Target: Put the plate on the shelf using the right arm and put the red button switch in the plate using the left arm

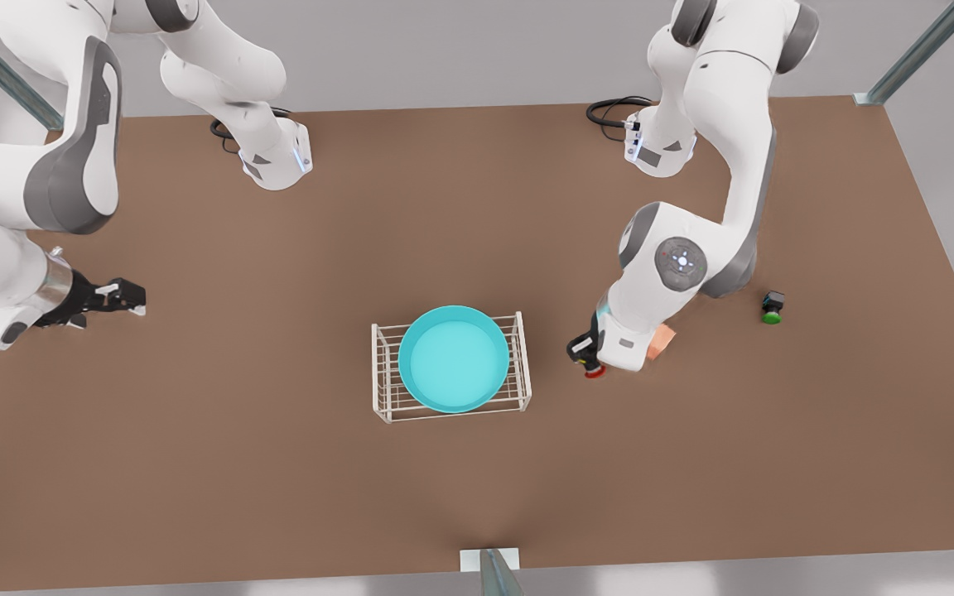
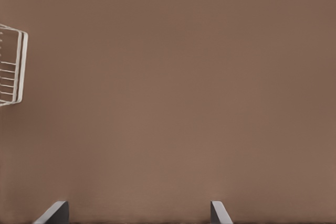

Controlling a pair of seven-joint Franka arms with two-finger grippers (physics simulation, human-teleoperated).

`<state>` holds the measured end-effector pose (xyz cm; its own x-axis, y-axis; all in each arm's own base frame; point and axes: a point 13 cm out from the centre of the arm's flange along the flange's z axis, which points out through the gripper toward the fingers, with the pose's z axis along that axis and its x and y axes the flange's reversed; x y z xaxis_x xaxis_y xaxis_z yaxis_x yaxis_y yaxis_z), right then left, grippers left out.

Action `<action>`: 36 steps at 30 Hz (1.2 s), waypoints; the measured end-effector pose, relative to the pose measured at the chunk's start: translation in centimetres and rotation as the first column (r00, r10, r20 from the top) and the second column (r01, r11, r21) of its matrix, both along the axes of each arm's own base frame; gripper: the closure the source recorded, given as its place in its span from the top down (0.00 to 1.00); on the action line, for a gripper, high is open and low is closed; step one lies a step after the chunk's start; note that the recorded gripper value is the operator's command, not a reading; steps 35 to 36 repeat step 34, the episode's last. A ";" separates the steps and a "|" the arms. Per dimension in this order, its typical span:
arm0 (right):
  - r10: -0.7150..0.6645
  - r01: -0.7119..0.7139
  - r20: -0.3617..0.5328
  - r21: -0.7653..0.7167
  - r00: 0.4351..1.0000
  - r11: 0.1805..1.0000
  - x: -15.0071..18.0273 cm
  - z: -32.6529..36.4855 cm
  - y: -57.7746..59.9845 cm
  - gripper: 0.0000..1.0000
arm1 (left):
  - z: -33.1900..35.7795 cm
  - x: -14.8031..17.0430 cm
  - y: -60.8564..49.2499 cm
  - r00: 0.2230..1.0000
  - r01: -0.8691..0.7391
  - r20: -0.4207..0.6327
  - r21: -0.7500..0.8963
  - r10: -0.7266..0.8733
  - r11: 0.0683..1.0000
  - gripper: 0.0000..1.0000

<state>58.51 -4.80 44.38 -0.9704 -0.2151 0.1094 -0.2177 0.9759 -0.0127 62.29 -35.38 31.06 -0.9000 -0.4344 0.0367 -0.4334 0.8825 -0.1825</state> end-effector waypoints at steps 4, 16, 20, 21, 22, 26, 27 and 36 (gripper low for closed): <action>0.000 0.000 -0.039 0.002 0.999 1.000 -1.1 -0.5 0.1 1.00 | 0.2 -2.2 -10.4 0.999 0.048 0.021 -0.017 -0.048 0.999 0.49; 0.003 0.003 -0.127 0.042 0.992 0.999 -1.6 -3.5 1.0 1.00 | -4.8 -1.8 -16.6 0.992 -0.110 0.065 0.006 0.110 0.994 1.00; 0.003 0.003 -0.129 0.049 0.992 0.999 -1.7 -3.4 1.2 1.00 | 12.9 4.7 -6.5 0.944 -0.283 0.174 -0.017 0.282 0.959 1.00; 0.003 0.003 -0.127 0.050 0.992 0.999 -1.7 -3.3 1.2 1.00 | 16.4 5.1 -1.7 0.929 -0.332 0.179 0.013 0.324 0.943 1.00; 0.005 0.002 -0.125 0.050 0.992 0.999 -1.7 -3.2 1.3 1.00 | 18.7 5.1 3.5 0.918 -0.373 0.166 0.050 0.360 0.927 1.00; 0.011 -0.007 -0.110 0.042 0.994 0.999 -1.4 -2.4 1.8 1.00 | 18.9 -0.1 17.8 0.946 -0.310 -0.025 0.221 0.323 0.925 1.00; 0.012 -0.008 -0.109 0.036 0.994 0.999 -1.3 -2.2 1.9 1.00 | 17.5 -1.7 18.6 0.961 -0.244 -0.067 0.260 0.269 0.934 1.00; 0.007 -0.010 -0.090 -0.033 0.996 0.999 -0.3 -1.2 1.5 1.00 | 13.4 -4.1 19.3 0.966 0.123 -0.250 0.231 -0.063 0.965 1.00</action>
